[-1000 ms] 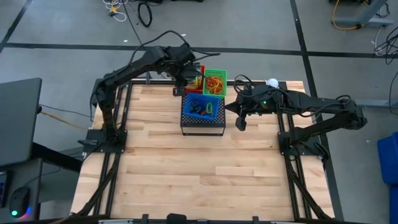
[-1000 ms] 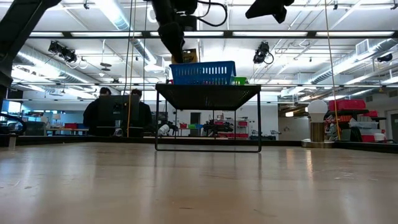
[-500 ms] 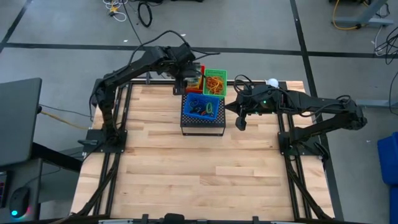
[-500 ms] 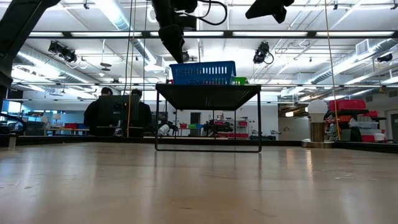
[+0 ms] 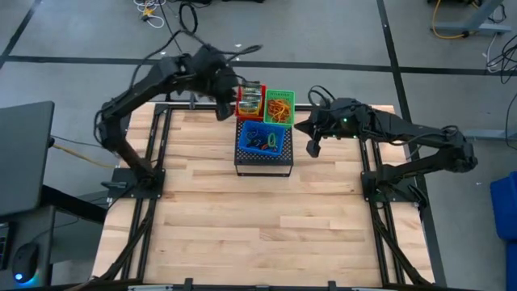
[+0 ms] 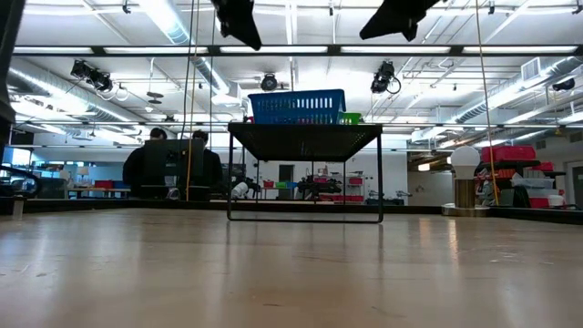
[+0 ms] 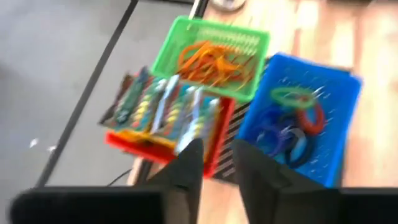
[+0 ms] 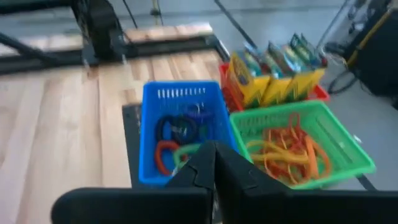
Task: Pick & Place Office Desk Supplies
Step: Return to Home Position
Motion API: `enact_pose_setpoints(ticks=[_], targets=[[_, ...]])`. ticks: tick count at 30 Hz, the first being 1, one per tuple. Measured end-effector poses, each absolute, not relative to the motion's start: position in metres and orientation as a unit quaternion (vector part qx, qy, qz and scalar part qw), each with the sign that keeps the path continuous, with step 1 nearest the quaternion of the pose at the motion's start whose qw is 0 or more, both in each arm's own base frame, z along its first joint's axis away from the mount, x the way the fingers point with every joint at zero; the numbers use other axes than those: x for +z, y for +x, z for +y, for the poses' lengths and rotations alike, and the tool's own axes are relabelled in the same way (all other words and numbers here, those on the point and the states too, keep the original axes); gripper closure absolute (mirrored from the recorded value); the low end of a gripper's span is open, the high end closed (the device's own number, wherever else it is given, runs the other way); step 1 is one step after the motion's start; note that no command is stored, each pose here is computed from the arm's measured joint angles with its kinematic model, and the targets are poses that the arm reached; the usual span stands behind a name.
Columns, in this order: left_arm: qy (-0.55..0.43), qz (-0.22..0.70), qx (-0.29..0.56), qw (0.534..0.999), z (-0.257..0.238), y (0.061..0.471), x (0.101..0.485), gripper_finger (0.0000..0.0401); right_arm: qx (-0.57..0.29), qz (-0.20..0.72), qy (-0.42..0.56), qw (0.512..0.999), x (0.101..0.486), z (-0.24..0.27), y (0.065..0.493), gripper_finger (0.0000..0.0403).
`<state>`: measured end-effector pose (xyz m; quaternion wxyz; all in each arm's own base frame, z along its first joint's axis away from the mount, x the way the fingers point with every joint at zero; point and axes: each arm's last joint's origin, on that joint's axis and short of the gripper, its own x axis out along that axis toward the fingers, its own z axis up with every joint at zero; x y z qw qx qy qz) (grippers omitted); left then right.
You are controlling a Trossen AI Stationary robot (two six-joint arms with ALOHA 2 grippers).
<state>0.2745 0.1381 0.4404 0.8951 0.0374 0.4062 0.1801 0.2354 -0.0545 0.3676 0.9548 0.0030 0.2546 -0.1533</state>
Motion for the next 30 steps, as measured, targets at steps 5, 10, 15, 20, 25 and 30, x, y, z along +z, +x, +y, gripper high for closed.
enact_pose_setpoints(ticks=[5, 10, 15, 20, 25, 30], targets=[[0.023, 0.342, 0.165, 0.925, 0.120, 0.273, 0.414, 0.0369, -0.127, 0.221, 0.010, 0.967, 0.337, -0.062, 0.240, 0.0399], [0.001, 0.248, 0.148, 0.957, 0.104, 0.262, 0.371, 0.0395, -0.128, 0.185, 0.048, 0.973, 0.307, -0.064, 0.224, 0.0400], [-0.029, 0.153, 0.151, 0.976, 0.090, 0.245, 0.331, 0.0393, -0.135, 0.132, 0.065, 0.980, 0.298, -0.056, 0.193, 0.0400], [-0.097, 0.112, 0.204, 0.968, 0.083, 0.229, 0.315, 0.0391, -0.164, 0.107, 0.071, 0.978, 0.287, -0.048, 0.160, 0.0395], [-0.215, 0.098, 0.232, 0.944, 0.076, 0.223, 0.314, 0.0385, -0.203, 0.076, 0.064, 0.974, 0.288, -0.042, 0.132, 0.0382], [-0.185, 0.117, 0.227, 0.949, 0.073, 0.223, 0.311, 0.0385, -0.266, 0.063, 0.087, 0.958, 0.289, -0.039, 0.109, 0.0379]])
